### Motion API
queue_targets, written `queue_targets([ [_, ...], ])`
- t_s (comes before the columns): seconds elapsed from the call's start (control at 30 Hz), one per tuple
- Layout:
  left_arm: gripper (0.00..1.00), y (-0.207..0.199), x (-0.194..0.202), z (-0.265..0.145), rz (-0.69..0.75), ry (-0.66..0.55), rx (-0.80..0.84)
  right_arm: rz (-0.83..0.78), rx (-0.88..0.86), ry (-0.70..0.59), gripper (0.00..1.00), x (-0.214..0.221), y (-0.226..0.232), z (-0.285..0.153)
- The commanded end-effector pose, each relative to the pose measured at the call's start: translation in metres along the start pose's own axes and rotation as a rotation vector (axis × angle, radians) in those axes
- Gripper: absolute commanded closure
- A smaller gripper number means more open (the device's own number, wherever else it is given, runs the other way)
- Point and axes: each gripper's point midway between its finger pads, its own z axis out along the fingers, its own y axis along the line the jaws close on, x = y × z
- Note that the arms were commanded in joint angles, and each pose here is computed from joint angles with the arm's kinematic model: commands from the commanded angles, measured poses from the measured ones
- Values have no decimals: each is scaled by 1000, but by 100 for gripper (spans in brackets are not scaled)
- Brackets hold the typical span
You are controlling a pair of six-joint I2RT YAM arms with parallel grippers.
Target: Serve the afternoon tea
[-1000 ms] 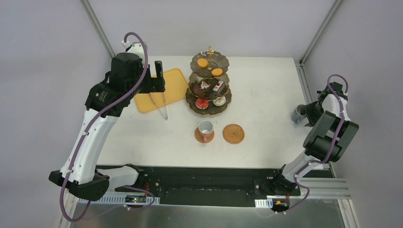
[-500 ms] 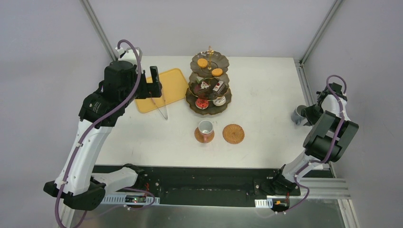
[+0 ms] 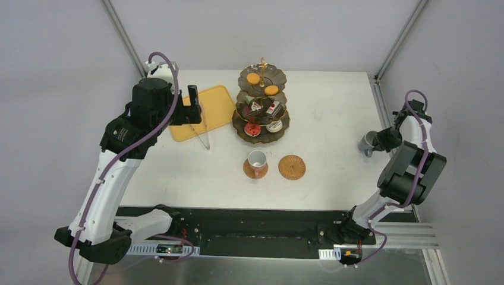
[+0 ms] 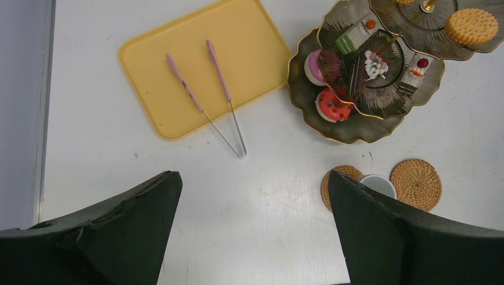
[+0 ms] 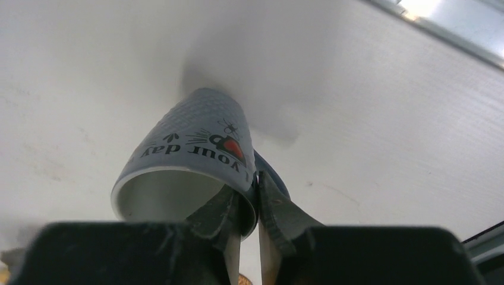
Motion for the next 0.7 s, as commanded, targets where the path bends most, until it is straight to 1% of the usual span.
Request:
queue_targets([
  [0.0, 1, -8, -10, 8, -17, -19, 26, -116, -114, 46, 93, 50, 28, -48],
  [0.07, 1, -11, -9, 12, -31, -12, 33, -173, -122, 98, 95, 88, 33, -58],
  [0.13, 1, -15, -8, 16, -46, -4, 41, -216, -108, 120, 100, 124, 35, -69],
  [0.17, 1, -16, -7, 17, -51, 2, 45, -217, -100, 127, 100, 140, 36, -75],
  [0.2, 1, -18, -6, 18, -57, 7, 50, -212, -98, 141, 100, 157, 36, -81],
  [0.33, 1, -23, -4, 22, -69, 23, 68, -64, -91, 223, 100, 218, 35, -98],
  [0.37, 1, -24, -4, 23, -72, 26, 69, -62, -92, 230, 100, 231, 37, -101],
  [0.4, 2, -25, -3, 24, -73, 28, 74, -65, -85, 223, 100, 240, 38, -103],
  [0.53, 2, -27, -2, 24, -74, 38, 86, -104, 29, 91, 100, 245, 30, -106],
  [0.67, 2, -27, -1, 21, -60, 41, 90, -176, 56, 64, 100, 265, 39, -105],
])
